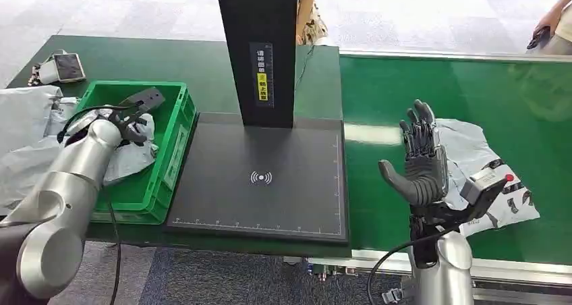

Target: Moved the parcel from conveyor to table for the left to box.

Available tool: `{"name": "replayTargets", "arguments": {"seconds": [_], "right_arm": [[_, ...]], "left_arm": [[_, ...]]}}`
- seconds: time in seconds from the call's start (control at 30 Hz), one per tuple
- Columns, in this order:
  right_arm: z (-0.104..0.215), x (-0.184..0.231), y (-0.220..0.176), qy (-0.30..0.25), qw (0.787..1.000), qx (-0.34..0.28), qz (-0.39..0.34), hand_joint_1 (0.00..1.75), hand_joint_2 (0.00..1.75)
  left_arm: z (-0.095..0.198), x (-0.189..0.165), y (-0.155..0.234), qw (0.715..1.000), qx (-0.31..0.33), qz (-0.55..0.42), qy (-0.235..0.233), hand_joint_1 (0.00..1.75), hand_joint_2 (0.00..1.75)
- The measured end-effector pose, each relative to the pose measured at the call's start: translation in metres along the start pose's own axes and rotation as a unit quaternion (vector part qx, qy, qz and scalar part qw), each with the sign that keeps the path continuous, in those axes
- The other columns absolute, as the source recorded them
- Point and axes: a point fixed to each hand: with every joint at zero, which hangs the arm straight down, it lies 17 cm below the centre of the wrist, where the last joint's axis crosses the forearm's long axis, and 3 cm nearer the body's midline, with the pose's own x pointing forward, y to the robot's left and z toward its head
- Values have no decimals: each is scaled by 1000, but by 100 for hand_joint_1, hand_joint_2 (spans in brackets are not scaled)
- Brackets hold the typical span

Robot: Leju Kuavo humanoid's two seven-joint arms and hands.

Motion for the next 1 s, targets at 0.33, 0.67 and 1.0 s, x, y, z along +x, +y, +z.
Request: {"name": "replayTargets", "arguments": {"seconds": [0.33, 0.67, 1.0], "right_arm": [[8, 3, -4, 0, 1000, -11, 7, 0, 175], [12, -31, -16, 63, 990, -39, 119, 0, 175], [44, -90, 1, 158, 983, -32, 83, 0, 175]], "left_arm": [[15, 55, 90, 957, 187, 156, -159, 0, 0], [184, 180, 48, 581, 5, 644, -497, 0, 175], [298, 212, -60, 488, -149, 657, -555, 0, 175]]}}
